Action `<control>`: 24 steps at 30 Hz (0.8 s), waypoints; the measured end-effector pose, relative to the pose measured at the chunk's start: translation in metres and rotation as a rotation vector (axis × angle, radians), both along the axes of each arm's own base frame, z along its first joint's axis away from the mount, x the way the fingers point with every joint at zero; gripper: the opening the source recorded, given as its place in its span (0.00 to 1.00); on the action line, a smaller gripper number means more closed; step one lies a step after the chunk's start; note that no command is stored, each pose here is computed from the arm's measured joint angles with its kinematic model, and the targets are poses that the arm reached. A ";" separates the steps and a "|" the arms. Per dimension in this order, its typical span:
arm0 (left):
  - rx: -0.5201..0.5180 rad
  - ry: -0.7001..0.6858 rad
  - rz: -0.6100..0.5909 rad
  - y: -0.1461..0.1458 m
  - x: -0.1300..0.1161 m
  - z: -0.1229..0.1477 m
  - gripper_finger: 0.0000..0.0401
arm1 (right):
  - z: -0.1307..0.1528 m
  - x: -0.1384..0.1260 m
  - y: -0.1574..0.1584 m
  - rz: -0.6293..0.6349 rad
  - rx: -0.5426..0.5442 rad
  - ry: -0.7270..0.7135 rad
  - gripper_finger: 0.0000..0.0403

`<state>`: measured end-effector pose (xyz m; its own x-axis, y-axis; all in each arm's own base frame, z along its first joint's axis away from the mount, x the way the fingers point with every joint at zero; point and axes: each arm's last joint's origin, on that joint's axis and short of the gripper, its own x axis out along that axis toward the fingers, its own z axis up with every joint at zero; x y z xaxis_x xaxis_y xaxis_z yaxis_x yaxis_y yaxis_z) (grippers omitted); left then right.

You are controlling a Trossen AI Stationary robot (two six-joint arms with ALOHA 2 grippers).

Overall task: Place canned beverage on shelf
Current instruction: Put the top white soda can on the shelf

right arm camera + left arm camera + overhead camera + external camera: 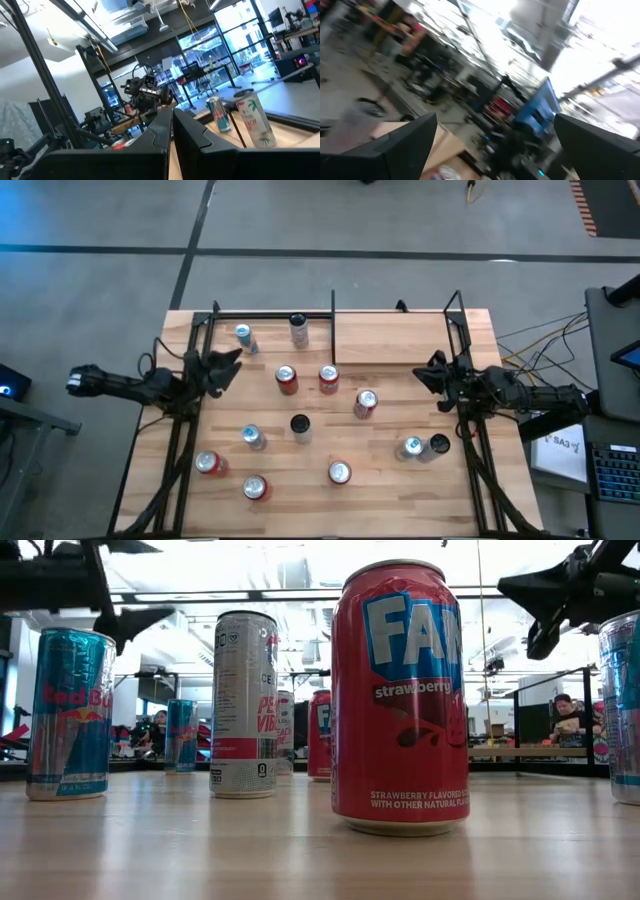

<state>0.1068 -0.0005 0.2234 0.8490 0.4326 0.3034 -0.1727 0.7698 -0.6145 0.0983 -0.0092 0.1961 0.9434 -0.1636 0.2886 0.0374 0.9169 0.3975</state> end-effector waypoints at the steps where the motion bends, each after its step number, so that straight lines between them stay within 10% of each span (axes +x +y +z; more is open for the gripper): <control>1: 0.010 0.007 -0.016 -0.001 0.003 0.005 0.97 | 0.001 0.000 0.000 0.000 -0.001 -0.005 0.02; 24: 0.162 0.842 0.058 -0.005 0.043 0.082 0.97 | -0.003 0.003 0.000 0.007 0.015 0.036 0.02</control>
